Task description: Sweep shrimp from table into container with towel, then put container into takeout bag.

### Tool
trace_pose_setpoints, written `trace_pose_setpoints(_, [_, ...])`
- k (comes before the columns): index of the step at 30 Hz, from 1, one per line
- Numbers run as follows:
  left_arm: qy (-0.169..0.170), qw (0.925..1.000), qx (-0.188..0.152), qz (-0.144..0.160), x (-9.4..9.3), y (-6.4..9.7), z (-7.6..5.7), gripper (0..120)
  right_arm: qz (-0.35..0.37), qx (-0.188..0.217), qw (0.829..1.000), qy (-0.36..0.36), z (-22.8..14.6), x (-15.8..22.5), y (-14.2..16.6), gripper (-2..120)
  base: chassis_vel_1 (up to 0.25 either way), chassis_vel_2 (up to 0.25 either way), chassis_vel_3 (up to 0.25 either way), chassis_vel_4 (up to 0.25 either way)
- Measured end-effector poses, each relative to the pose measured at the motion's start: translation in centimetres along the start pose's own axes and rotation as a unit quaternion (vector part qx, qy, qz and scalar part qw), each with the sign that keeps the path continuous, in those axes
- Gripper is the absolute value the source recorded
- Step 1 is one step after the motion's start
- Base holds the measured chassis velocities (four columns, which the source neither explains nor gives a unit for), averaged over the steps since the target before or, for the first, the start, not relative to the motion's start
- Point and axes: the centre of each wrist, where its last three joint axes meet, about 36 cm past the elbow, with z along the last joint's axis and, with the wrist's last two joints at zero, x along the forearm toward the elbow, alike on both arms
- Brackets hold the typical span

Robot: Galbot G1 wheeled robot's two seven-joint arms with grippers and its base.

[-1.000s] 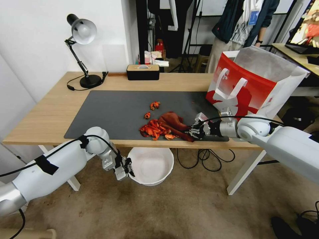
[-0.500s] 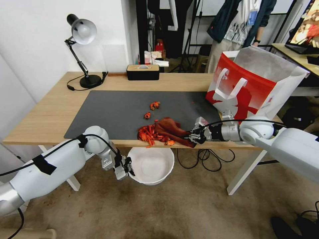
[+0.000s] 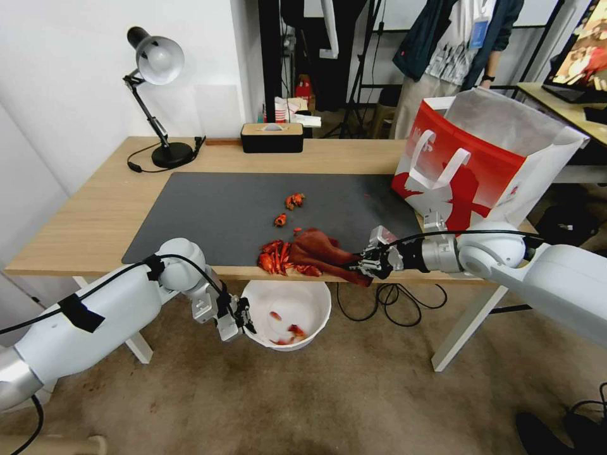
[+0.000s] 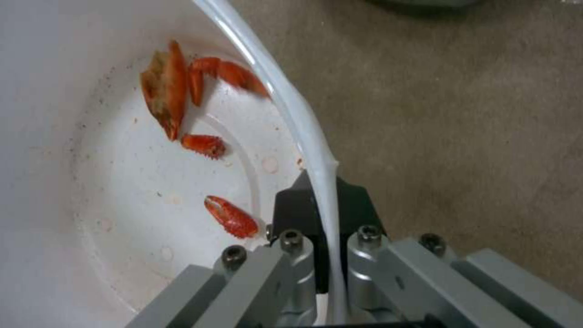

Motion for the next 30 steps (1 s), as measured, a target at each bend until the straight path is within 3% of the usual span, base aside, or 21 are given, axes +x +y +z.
trace_pose_setpoints(14, [-0.005, 1.0000, -0.004, -0.002, -0.3, 0.6, -0.5, 0, -0.002, -0.005, 1.000, -0.018, -0.9, -2.4, 0.0, 5, 0.000, 0.000, 0.000, 0.000])
trace_pose_setpoints(30, [0.002, 1.0000, 0.007, -0.001, -0.1, 0.6, 0.8, 0, 0.005, -0.019, 1.000, -0.023, 1.0, -0.3, 0.0, 5, 0.000, 0.000, 0.000, 0.000])
